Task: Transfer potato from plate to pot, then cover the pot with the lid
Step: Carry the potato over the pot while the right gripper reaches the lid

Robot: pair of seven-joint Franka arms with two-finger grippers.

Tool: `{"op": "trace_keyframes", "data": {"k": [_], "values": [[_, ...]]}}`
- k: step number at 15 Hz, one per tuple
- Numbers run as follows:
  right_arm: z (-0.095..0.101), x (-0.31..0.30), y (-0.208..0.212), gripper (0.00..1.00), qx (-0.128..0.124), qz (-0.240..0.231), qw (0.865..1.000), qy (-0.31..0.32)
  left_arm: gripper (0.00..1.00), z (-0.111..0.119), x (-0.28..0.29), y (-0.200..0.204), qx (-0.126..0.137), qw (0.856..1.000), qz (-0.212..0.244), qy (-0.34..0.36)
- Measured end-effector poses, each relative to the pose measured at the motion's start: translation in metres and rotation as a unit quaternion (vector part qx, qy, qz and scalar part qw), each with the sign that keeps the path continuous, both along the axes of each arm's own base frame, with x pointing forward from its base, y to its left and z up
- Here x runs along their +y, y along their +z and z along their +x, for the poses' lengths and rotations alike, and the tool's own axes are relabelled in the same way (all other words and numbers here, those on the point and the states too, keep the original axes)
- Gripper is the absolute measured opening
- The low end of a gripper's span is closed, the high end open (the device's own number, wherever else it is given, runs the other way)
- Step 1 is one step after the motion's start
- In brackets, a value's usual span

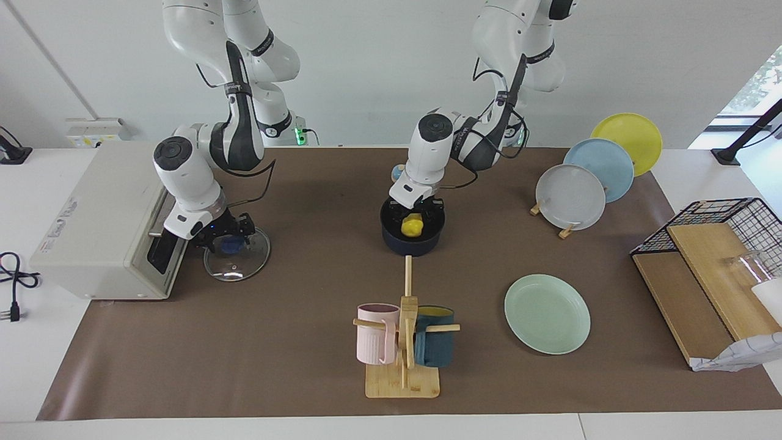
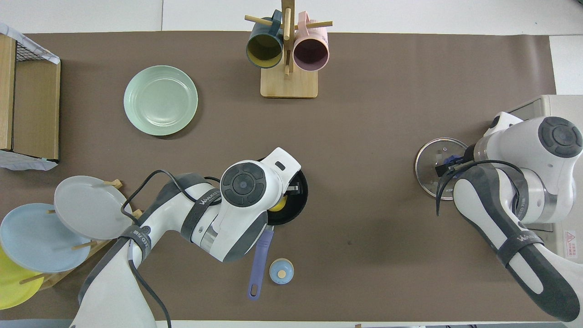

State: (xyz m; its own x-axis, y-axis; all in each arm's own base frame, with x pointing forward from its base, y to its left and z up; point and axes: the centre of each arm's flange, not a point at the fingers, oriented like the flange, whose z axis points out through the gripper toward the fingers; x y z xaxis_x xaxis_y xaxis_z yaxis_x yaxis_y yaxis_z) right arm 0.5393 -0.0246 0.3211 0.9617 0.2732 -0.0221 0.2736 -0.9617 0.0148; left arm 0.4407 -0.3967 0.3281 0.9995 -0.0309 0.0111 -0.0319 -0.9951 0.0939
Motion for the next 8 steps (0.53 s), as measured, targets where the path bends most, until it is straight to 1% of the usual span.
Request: {"op": "trace_keyframes", "data": {"k": [1, 2, 3, 4, 5, 6, 7, 8], "values": [[-0.0002, -0.0002, -0.0002, 0.88, 0.0, 0.0, 1.0, 0.0, 0.65, -0.0002, -0.0001, -0.0001, 0.0, 1.0, 0.0, -0.001], [-0.0003, -0.0003, -0.0002, 0.88, 0.0, 0.0, 1.0, 0.0, 0.65, -0.0004, -0.0002, -0.0002, 0.0, 1.0, 0.0, -0.003], [-0.0004, -0.0002, -0.0003, 0.8, 0.0, 0.0, 1.0, 0.0, 0.65, -0.0006, -0.0004, -0.0003, 0.0, 1.0, 0.0, -0.004], [-0.0005, -0.0004, -0.0004, 0.74, 0.001, 0.0, 1.0, -0.001, 0.7, -0.0007, -0.0004, -0.0003, 0.0, 1.0, 0.0, -0.005], [-0.0005, -0.0004, -0.0004, 0.74, 0.001, 0.0, 1.0, -0.001, 0.7, -0.0008, -0.0005, -0.0004, 0.0, 1.0, 0.0, -0.005], [-0.0006, -0.0003, -0.0004, 0.7, 0.001, 0.0, 1.0, -0.001, 0.73, -0.0008, -0.0004, -0.0005, 0.0, 1.0, 0.0, -0.005], [-0.0006, -0.0002, -0.0003, 0.7, 0.0, 0.0, 1.0, 0.0, 0.73, -0.0007, -0.0003, -0.0005, 0.0, 1.0, 0.0, -0.005], [-0.0006, 0.0002, 0.0, 0.67, 0.0, 0.0, 1.0, 0.0, 0.77, -0.0006, -0.0003, -0.0005, 0.0, 1.0, 0.0, -0.005]]}}
